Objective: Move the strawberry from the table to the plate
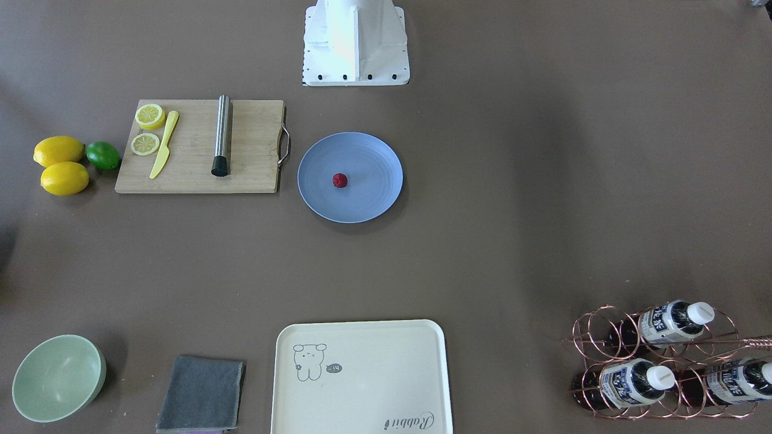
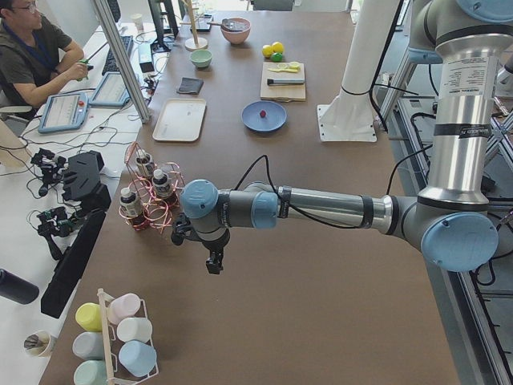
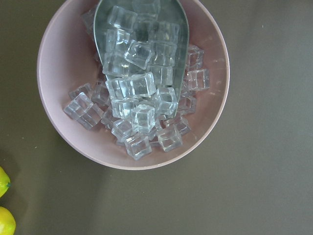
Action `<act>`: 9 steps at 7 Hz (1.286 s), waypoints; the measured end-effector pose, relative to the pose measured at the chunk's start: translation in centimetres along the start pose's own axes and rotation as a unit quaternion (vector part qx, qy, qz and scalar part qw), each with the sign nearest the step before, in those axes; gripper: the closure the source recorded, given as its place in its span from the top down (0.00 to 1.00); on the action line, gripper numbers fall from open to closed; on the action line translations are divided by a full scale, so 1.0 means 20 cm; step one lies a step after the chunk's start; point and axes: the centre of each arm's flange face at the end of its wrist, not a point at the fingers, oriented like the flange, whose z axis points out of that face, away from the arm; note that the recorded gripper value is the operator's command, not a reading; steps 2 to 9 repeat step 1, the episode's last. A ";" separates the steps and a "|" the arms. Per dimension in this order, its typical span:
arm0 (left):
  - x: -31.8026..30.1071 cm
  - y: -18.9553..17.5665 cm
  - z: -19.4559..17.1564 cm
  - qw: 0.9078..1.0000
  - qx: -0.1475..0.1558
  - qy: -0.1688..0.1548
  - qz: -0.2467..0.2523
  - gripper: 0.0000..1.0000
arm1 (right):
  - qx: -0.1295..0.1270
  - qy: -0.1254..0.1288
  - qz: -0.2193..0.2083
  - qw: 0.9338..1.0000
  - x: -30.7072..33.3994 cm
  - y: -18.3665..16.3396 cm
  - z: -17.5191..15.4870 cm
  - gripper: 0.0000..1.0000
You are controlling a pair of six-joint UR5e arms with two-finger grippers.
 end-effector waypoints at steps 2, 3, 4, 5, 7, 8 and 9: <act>-0.01 0.01 0.00 1.000 -0.001 0.000 -0.001 0.97 | 0.000 0.000 0.000 1.000 0.00 0.00 0.00 1.00; -0.01 0.01 0.00 1.000 -0.001 0.000 -0.001 0.97 | 0.000 0.000 0.000 1.000 0.00 0.00 0.00 1.00; -0.01 0.01 0.00 1.000 -0.001 0.000 -0.001 0.97 | 0.000 0.000 0.000 1.000 0.00 0.00 0.00 1.00; -0.01 0.01 0.00 1.000 -0.001 0.000 -0.001 0.97 | 0.000 0.000 0.000 1.000 0.00 0.00 0.00 1.00; -0.01 0.01 0.00 1.000 -0.001 0.000 -0.001 0.97 | 0.000 0.000 0.000 1.000 0.00 0.00 0.00 1.00; -0.01 0.01 0.00 1.000 -0.001 0.000 -0.001 0.97 | 0.000 0.000 0.000 1.000 0.00 0.00 0.00 1.00; -0.01 0.01 0.00 1.000 -0.001 0.000 -0.001 0.97 | 0.000 0.000 0.000 1.000 0.00 0.00 0.00 1.00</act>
